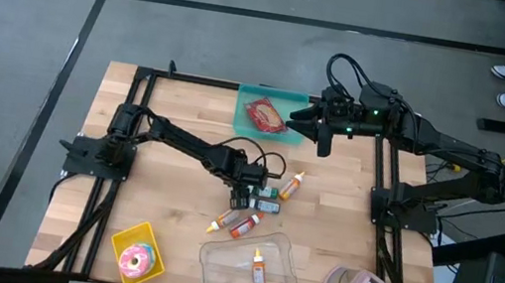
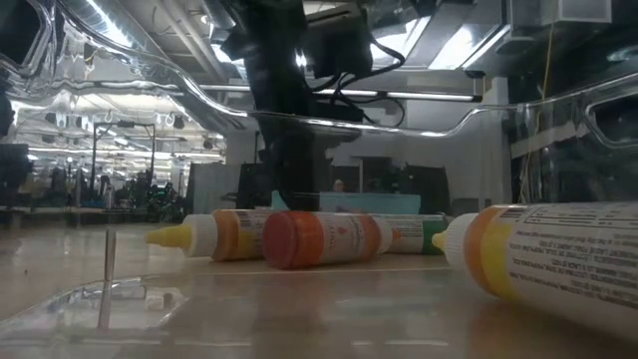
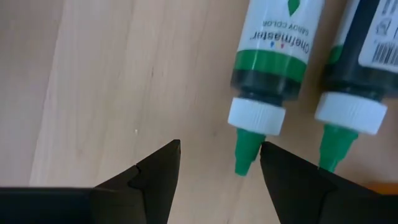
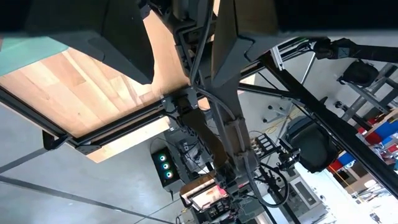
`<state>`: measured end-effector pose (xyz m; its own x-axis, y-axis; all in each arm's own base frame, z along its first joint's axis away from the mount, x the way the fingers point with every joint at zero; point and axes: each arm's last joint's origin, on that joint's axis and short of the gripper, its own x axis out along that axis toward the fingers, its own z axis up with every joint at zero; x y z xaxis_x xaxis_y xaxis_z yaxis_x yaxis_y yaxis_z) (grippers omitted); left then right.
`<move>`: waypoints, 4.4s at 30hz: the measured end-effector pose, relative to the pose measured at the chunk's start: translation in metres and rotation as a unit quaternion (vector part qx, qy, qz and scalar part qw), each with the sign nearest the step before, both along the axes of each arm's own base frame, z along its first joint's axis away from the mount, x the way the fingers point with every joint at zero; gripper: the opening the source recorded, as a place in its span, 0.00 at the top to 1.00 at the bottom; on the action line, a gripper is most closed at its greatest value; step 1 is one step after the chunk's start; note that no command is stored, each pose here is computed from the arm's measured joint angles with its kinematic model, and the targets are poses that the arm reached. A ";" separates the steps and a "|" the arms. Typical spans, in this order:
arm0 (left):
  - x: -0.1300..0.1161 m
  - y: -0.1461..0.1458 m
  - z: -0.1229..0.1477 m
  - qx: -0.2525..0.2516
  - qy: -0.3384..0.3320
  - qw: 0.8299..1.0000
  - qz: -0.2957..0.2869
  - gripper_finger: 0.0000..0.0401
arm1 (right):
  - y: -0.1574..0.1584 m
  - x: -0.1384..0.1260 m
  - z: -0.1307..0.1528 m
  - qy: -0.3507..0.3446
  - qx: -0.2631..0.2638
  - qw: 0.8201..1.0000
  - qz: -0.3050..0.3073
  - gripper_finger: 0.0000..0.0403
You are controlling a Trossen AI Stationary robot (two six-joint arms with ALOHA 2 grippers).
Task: Pick & Place Food Item
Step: Put the top green food coloring bottle into the transparent bin
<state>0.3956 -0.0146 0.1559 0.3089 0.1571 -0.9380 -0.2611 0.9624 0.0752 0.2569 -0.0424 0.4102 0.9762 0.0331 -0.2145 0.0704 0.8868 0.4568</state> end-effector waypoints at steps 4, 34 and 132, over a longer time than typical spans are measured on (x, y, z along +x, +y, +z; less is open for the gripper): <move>0.003 0.002 -0.001 -0.002 -0.018 1.000 -0.006 0.46 | 0.000 0.000 0.000 0.000 0.000 1.000 0.000 0.60; 0.016 -0.003 0.005 -0.025 -0.082 0.990 -0.115 0.46 | 0.000 0.000 0.000 0.000 0.001 1.000 0.000 0.60; 0.023 -0.127 0.117 -0.004 0.050 0.831 -0.554 0.73 | -0.003 0.024 -0.041 0.124 0.014 0.991 0.052 0.60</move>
<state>0.4186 -0.1412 0.2728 0.1811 -0.1785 -0.9671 0.7922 0.6092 0.0359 0.2814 -0.0455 0.3693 0.8844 0.1403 -0.4452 0.0926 0.8820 0.4620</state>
